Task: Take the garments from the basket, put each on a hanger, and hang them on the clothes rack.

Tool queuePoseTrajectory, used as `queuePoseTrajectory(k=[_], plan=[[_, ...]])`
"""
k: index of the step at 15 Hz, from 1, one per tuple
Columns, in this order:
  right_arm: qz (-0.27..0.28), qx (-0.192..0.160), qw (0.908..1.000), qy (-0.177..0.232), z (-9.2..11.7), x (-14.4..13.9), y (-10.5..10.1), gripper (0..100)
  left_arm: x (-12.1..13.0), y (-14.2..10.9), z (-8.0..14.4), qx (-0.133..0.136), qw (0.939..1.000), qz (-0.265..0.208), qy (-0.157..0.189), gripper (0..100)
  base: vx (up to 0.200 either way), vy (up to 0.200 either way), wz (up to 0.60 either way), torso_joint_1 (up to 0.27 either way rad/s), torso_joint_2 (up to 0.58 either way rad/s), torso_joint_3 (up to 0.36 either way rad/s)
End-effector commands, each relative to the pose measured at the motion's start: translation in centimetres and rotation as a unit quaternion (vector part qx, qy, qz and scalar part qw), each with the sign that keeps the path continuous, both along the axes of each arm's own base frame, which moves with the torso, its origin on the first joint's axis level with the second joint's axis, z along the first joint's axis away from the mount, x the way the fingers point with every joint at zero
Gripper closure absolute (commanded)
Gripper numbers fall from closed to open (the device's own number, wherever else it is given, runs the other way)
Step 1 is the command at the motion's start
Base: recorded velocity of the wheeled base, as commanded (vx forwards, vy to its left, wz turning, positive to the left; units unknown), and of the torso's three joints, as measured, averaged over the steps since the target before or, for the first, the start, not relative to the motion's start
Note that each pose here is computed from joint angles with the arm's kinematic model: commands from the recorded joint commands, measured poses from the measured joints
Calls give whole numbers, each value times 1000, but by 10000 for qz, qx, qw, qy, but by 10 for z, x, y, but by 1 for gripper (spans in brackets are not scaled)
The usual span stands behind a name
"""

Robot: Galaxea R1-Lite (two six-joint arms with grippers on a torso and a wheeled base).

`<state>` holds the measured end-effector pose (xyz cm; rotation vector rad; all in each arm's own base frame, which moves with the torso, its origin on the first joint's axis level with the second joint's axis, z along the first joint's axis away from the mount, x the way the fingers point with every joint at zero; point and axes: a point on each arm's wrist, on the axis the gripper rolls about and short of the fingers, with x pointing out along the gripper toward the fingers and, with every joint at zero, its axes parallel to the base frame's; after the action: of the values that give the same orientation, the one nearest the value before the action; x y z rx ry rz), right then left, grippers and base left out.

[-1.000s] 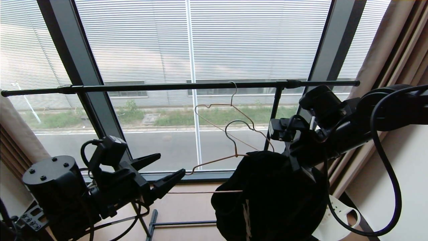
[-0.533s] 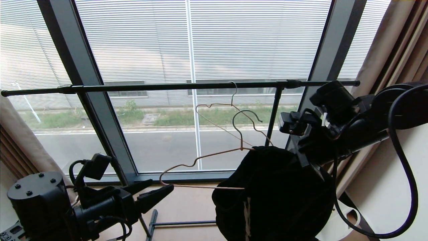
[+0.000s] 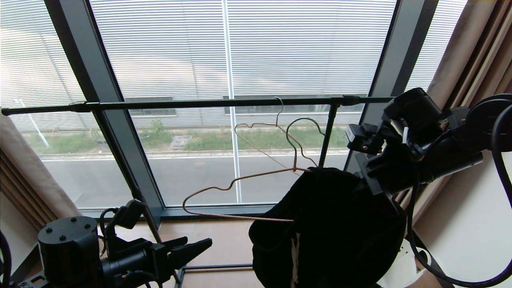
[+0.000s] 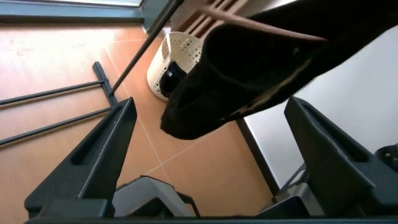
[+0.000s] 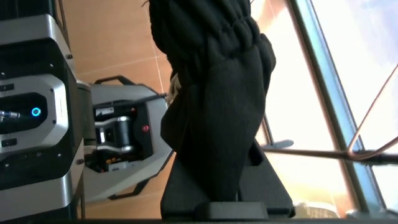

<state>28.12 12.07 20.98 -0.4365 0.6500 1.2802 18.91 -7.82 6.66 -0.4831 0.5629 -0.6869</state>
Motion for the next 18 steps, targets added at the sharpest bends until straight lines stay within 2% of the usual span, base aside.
queuePoseTrajectory(k=[1,4,8,10,12,14,18], plan=[[10,26,10000,-44,2,-2,-1,100,10,-5,-11,63,9998,-20,175,0,0,0,0,0,0,0],[76,82,9998,-171,11,-9,1,100,25,-16,-19,1,9999,-148,30,0,0,0,0,0,0,0],[179,185,9994,-221,16,-15,2,100,30,-26,-24,-39,9995,-306,-49,0,0,0,0,0,0,0],[287,347,9989,-164,16,-17,2,100,30,-26,-24,-118,9996,-267,32,0,0,0,0,0,0,0],[341,432,9984,-104,15,-16,2,100,31,-27,-28,-341,9982,-332,352,0,0,0,0,0,0,0],[382,498,9980,-95,14,-15,2,100,36,-29,-37,-396,9971,-306,579,0,0,0,0,0,0,0],[402,540,9976,-177,10,-14,3,100,45,-35,-39,-467,9969,-347,538,0,0,0,0,0,0,0]])
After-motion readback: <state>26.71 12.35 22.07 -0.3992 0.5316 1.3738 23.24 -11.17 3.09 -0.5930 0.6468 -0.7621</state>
